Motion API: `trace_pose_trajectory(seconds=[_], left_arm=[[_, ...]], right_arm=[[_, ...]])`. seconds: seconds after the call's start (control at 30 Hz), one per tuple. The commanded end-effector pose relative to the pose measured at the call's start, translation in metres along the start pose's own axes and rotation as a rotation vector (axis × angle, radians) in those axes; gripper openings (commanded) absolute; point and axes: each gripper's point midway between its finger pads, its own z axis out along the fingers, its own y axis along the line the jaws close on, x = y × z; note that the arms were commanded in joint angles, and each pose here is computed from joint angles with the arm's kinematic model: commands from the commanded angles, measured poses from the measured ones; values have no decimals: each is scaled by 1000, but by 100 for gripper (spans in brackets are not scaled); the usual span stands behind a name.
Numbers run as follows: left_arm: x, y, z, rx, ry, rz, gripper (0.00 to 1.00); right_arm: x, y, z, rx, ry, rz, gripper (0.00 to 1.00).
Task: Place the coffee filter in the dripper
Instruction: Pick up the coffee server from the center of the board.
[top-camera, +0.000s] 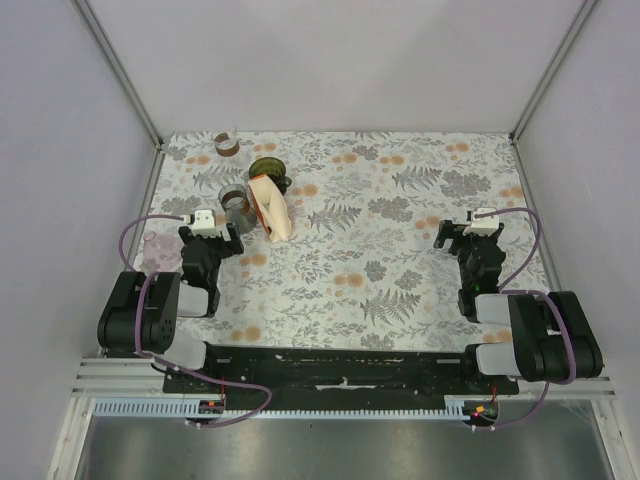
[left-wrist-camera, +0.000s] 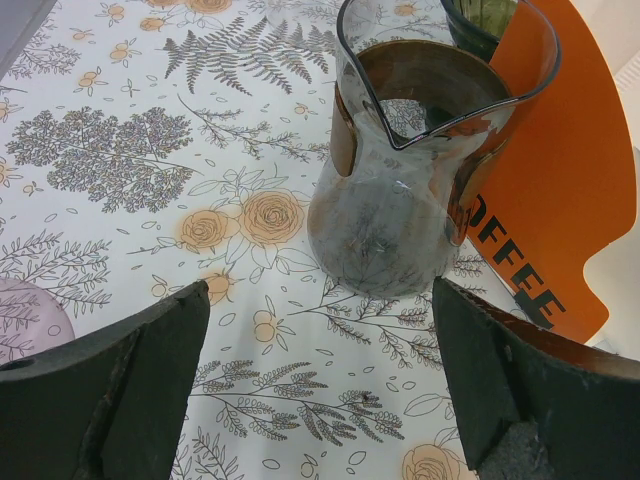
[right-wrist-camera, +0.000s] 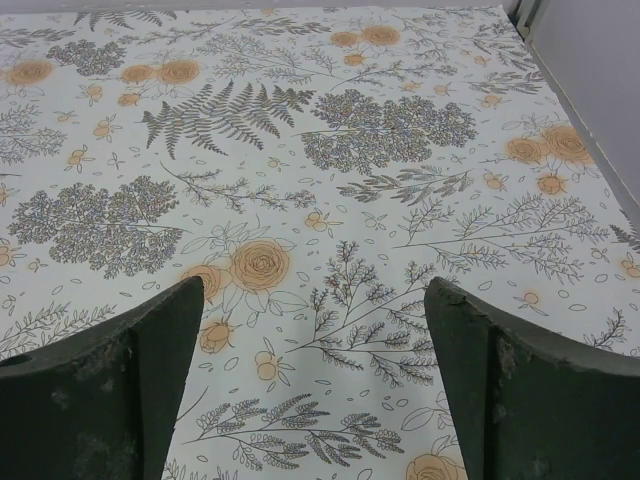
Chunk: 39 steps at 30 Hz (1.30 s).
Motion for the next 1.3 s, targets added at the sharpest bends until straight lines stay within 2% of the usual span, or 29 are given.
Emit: trace_pose_trajectory(seconds=[0.0,0.23,0.27,0.4,0.5,0.7,0.83,1.1,1.27], left_arm=[[-16,-2,6,11,-54,31,100],[-15,-4,7,20,-49,31,100],[-15,-5,7,33,-49,63,98],[-19,-4,5,26,-61,57,87],[-33,2,3,-3,-51,42,87],[-92,-16,-19,102,-107,68,87],[-107,-10,-18,89,79,69,86],[-162,-41,-39,307,268,148,79],[-152,-32,-15,277,486,169,68]], right_arm=[[-19,-2,4,9,-64,-1,98],[-55,7,-2,-27,-27,5,98],[-67,12,-2,-46,-30,58,98],[-98,47,-10,-245,-30,81,98],[-115,57,-18,-300,20,81,98],[-143,65,-38,-348,39,85,98],[-156,70,-48,-377,16,102,98],[-153,80,-53,-423,32,113,98],[-145,88,-53,-443,51,100,98]])
